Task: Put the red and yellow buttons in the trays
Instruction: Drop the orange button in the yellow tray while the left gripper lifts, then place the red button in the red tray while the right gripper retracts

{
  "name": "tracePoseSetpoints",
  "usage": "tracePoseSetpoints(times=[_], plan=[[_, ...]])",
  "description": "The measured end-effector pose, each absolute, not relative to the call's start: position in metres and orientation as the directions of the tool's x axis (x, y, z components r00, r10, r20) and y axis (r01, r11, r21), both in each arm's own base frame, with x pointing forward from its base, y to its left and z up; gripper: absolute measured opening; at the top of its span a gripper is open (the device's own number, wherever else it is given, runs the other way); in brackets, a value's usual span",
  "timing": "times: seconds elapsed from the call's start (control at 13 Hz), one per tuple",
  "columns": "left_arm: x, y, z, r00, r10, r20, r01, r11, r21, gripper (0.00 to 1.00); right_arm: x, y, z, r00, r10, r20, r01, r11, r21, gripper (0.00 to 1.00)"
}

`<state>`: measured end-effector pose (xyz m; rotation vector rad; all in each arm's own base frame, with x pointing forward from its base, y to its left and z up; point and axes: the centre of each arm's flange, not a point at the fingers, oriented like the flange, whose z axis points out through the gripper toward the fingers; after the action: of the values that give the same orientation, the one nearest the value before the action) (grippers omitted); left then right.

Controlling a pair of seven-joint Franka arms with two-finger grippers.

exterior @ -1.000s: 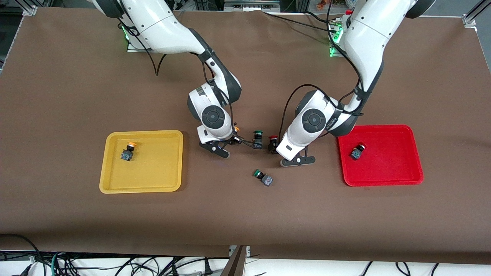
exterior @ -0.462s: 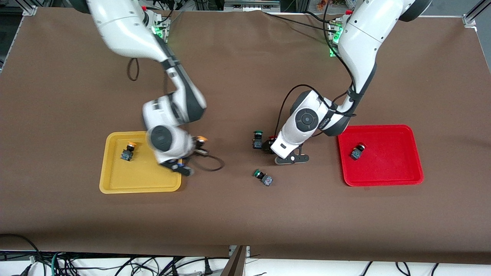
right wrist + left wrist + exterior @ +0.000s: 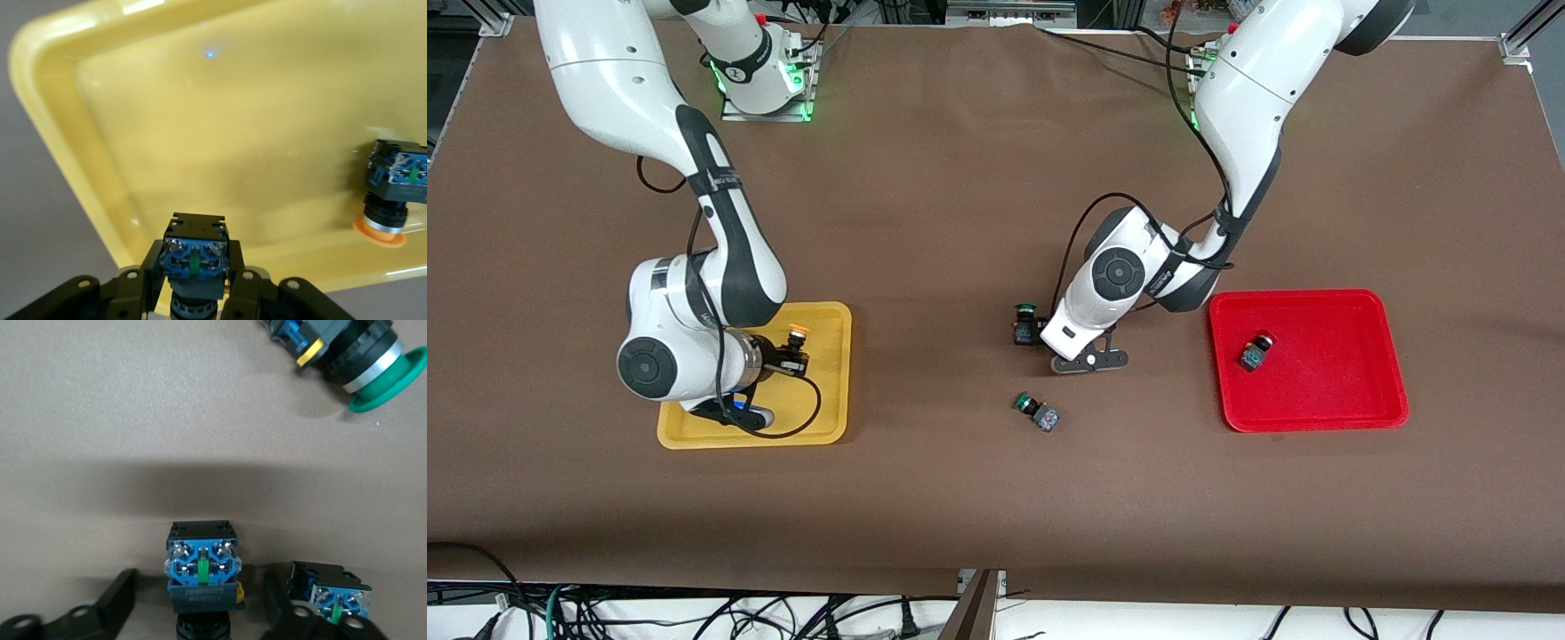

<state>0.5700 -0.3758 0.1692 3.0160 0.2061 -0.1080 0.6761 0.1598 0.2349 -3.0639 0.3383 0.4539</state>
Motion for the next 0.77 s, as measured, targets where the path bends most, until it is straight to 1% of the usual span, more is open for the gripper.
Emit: tracePoseSetpoints(times=[0.08,0.15,0.23,0.31,0.46,0.54,0.62,0.69,0.77], plan=[[0.572,-0.373,0.169,0.987,0.141,-0.077,0.149,-0.983,0.108,0.68,0.676,0.159,0.224,0.935,-0.203,-0.291,-0.208,-0.978,0.012,0.41],[0.575,-0.369,0.17,0.986,0.151,-0.075,0.159,-0.982,0.106,0.58,0.676,0.155,0.217,0.936,-0.196,-0.292,-0.201,-0.98,0.013,0.41],[0.578,-0.365,0.172,0.984,0.16,-0.074,0.167,-0.981,0.103,0.46,0.678,0.149,0.213,0.937,-0.194,-0.292,-0.199,-0.98,0.013,0.48],[0.581,-0.359,0.174,0.983,0.167,-0.074,0.174,-0.98,0.094,0.43,0.68,0.142,0.215,0.939,-0.19,-0.288,-0.196,-0.981,0.009,0.56],[0.591,-0.335,0.187,0.979,0.183,-0.095,0.186,-0.982,0.028,0.43,0.69,0.133,0.237,0.954,-0.172,-0.245,-0.173,-0.985,0.017,0.76],[0.596,-0.32,0.199,0.979,0.171,-0.108,0.17,-0.985,-0.017,0.43,0.694,0.132,0.258,0.964,-0.159,-0.215,-0.156,-0.987,0.029,0.85],[0.601,-0.301,0.215,0.983,0.141,-0.121,0.134,-0.989,-0.069,0.43,0.696,0.13,0.288,0.972,-0.139,-0.19,-0.135,-0.99,0.036,0.97],[0.606,-0.281,0.232,0.985,0.101,-0.14,0.086,-0.99,-0.11,0.43,0.694,0.128,0.32,0.978,-0.116,-0.174,-0.112,-0.993,0.033,1.0],[0.61,-0.258,0.247,0.985,0.045,-0.166,0.022,-0.99,-0.141,0.43,0.691,0.124,0.355,0.982,-0.102,-0.16,-0.099,-0.995,0.027,1.0]])
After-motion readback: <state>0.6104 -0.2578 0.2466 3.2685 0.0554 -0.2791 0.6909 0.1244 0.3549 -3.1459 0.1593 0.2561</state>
